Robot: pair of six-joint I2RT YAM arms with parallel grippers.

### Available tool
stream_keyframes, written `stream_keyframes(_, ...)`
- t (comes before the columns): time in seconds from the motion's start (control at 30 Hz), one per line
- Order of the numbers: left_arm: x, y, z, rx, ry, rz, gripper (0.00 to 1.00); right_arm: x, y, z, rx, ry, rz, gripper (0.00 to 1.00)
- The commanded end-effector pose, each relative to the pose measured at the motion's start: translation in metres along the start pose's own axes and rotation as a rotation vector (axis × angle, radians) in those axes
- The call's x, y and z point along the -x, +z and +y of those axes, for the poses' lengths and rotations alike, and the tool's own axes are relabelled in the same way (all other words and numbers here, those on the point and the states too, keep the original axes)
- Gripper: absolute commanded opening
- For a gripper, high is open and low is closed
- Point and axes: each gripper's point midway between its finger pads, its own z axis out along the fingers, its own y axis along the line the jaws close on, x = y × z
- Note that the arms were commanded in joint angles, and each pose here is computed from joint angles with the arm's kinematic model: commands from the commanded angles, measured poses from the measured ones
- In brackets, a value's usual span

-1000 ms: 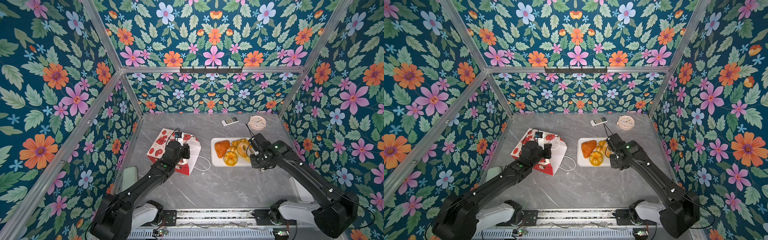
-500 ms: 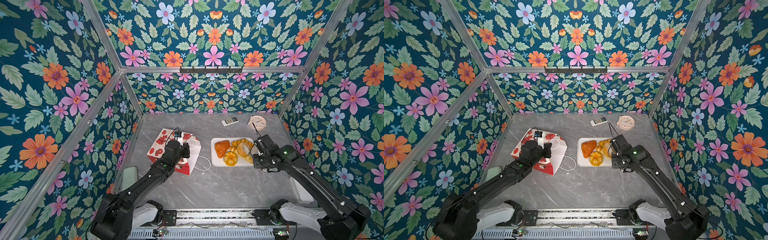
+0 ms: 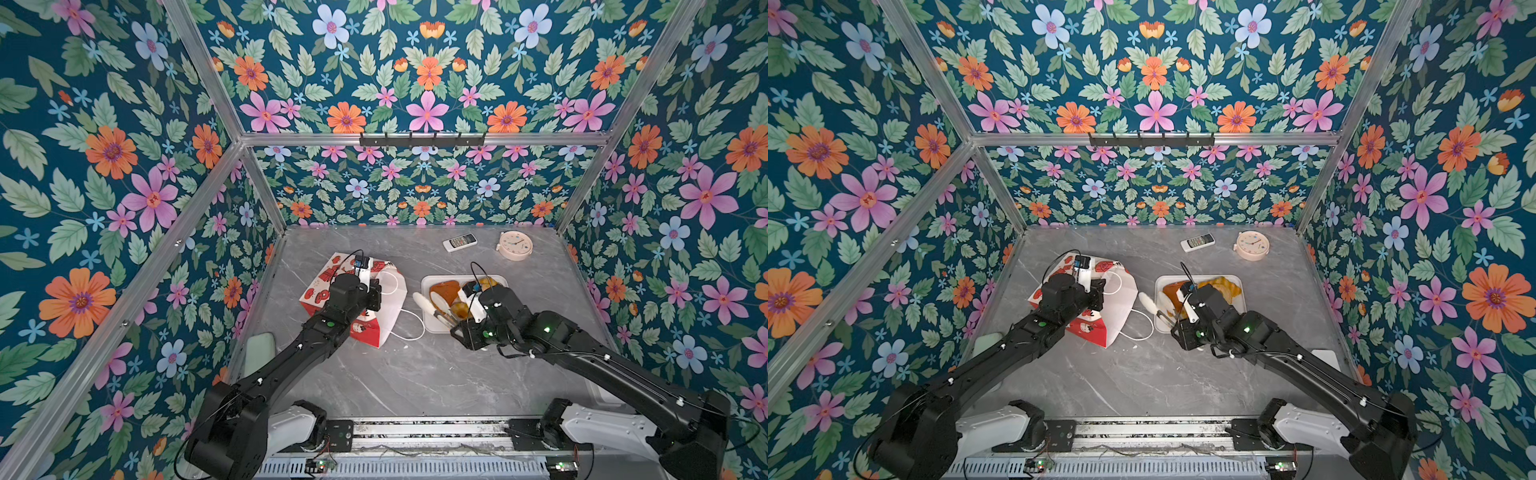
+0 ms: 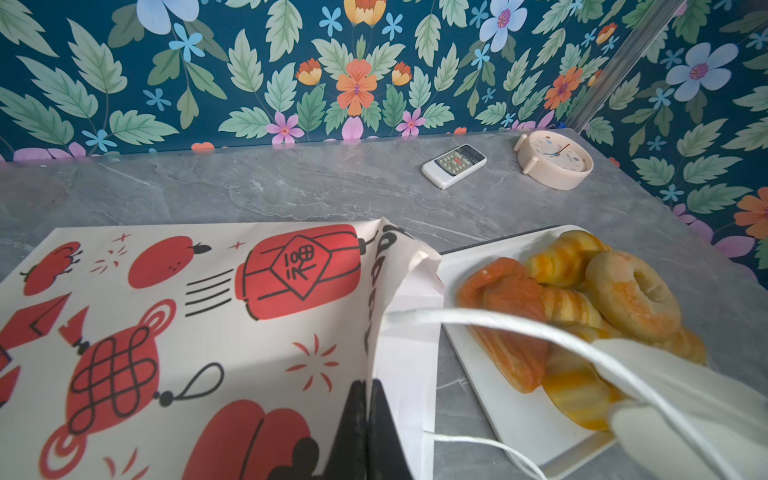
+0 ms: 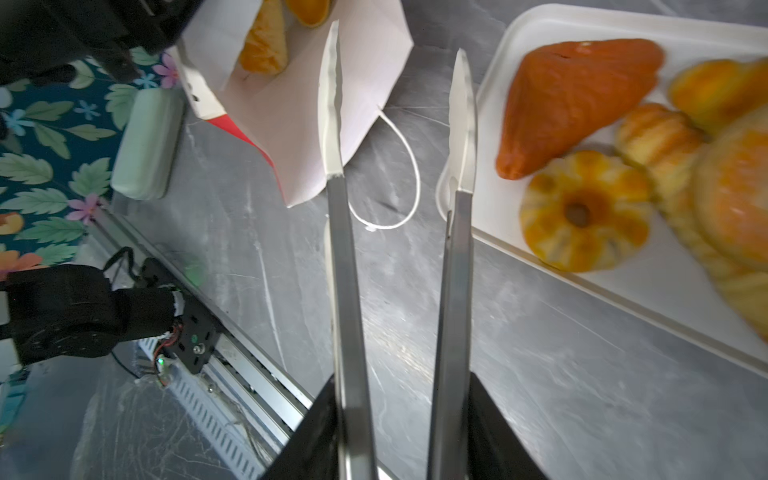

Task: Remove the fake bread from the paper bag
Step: 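Move the open right tongs from the tray into the bag opening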

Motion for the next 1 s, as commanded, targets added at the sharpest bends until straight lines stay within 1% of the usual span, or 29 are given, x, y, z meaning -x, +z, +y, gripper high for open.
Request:
stream_keyframes(0.0, 0.015, -0.001, -0.012, -0.074, 0.037, -0.068, 0.0, 0.03, 0.013, 0.041, 0.194, 0.007, -0.104, 0.42)
stream_keyframes(0.17, 0.018, -0.01, -0.027, -0.163, 0.052, -0.118, 0.0, 0.034, 0.033, 0.056, 0.265, 0.0, -0.081, 0.42)
stream_keyframes(0.27, 0.018, -0.016, -0.035, -0.213, 0.074, -0.128, 0.0, 0.033, 0.049, 0.059, 0.287, 0.0, -0.055, 0.42)
stream_keyframes(0.37, 0.017, -0.023, -0.039, -0.234, 0.102, -0.14, 0.0, 0.032, 0.067, 0.063, 0.304, 0.004, -0.022, 0.41)
stream_keyframes(0.47, 0.018, -0.029, -0.038, -0.228, 0.113, -0.153, 0.0, 0.032, 0.084, 0.062, 0.28, 0.01, 0.003, 0.4)
stream_keyframes(0.57, 0.018, -0.03, -0.042, -0.249, 0.12, -0.141, 0.0, 0.035, 0.098, 0.059, 0.249, 0.027, 0.015, 0.4)
stream_keyframes(0.77, 0.019, -0.024, -0.046, -0.272, 0.091, -0.127, 0.0, 0.043, 0.116, 0.052, 0.172, 0.04, -0.008, 0.4)
stream_keyframes(0.9, 0.022, -0.023, -0.051, -0.303, 0.073, -0.13, 0.0, 0.047, 0.124, 0.046, 0.093, 0.003, -0.027, 0.4)
stream_keyframes(0.97, 0.025, -0.024, -0.053, -0.314, 0.069, -0.138, 0.0, 0.048, 0.128, 0.048, 0.091, -0.008, -0.024, 0.39)
